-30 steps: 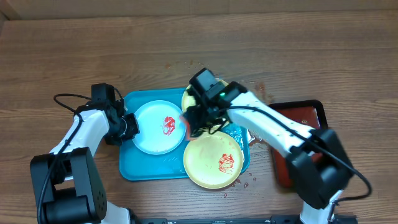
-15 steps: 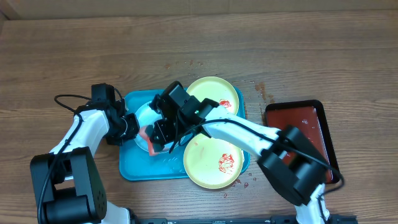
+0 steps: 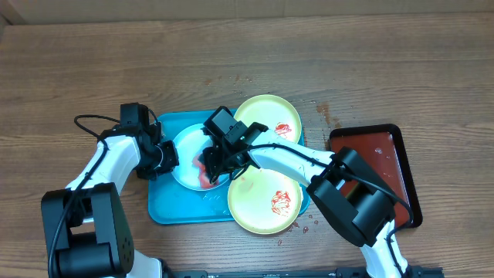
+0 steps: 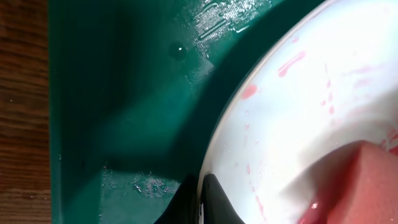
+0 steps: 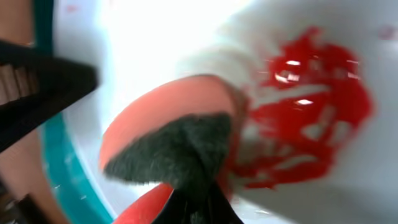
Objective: Clean dirty plates on tray and stack at the side
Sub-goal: 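Scrub the white plate's red sauce with the sponge while left gripper holds the rim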
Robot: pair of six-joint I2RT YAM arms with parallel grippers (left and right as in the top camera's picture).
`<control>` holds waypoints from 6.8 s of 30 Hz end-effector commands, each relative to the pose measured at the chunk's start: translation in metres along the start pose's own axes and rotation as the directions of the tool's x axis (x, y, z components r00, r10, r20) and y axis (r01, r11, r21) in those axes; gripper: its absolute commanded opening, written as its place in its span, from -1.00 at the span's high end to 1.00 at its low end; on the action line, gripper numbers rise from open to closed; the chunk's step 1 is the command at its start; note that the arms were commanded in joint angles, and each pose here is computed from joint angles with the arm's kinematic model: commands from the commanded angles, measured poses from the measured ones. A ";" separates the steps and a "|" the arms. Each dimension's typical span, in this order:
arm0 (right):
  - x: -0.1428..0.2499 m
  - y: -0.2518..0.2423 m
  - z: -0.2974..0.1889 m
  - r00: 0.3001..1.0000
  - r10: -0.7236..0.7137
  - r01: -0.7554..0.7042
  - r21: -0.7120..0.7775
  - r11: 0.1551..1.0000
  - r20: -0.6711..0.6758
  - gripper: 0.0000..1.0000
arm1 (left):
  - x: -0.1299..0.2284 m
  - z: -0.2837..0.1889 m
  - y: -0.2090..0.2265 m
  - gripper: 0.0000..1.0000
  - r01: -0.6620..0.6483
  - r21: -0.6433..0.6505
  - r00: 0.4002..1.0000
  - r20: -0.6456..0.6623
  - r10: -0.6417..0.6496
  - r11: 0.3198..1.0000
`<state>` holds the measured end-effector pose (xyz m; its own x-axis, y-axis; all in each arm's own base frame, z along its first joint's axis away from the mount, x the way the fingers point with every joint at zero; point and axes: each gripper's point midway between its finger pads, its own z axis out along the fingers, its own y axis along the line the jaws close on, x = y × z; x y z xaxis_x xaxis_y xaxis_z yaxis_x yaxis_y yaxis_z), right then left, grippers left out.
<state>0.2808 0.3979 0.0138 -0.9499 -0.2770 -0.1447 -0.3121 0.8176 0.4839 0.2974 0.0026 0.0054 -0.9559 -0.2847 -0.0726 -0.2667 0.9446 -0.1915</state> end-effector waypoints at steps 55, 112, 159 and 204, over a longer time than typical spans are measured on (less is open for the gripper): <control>0.034 -0.005 0.015 0.921 -0.339 0.369 0.155 0.916 -0.193 0.92 | 0.016 0.008 0.003 0.92 0.001 -0.020 0.998 -0.065 -0.002 1.000; -0.056 -0.034 0.026 0.990 -0.120 0.120 0.015 0.993 0.067 0.92 | 0.016 0.008 0.003 0.91 0.033 -0.020 0.998 -0.062 -0.034 0.999; -0.095 -0.119 -0.031 0.987 -0.064 -0.008 0.439 0.898 0.148 0.92 | 0.012 0.008 0.002 0.91 0.019 -0.017 0.999 -0.045 -0.020 1.000; -0.091 -0.093 -0.032 0.977 -0.207 0.178 0.365 0.914 0.043 0.92 | 0.014 0.008 0.002 0.91 0.000 -0.033 0.999 -0.053 -0.002 0.999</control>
<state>0.3842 0.3610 0.0188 -0.8461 -0.4323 -0.3118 -0.5046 0.8381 0.2073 0.2964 -0.0071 0.0052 -0.9565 -0.2858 -0.0577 -0.2679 0.9396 -0.2130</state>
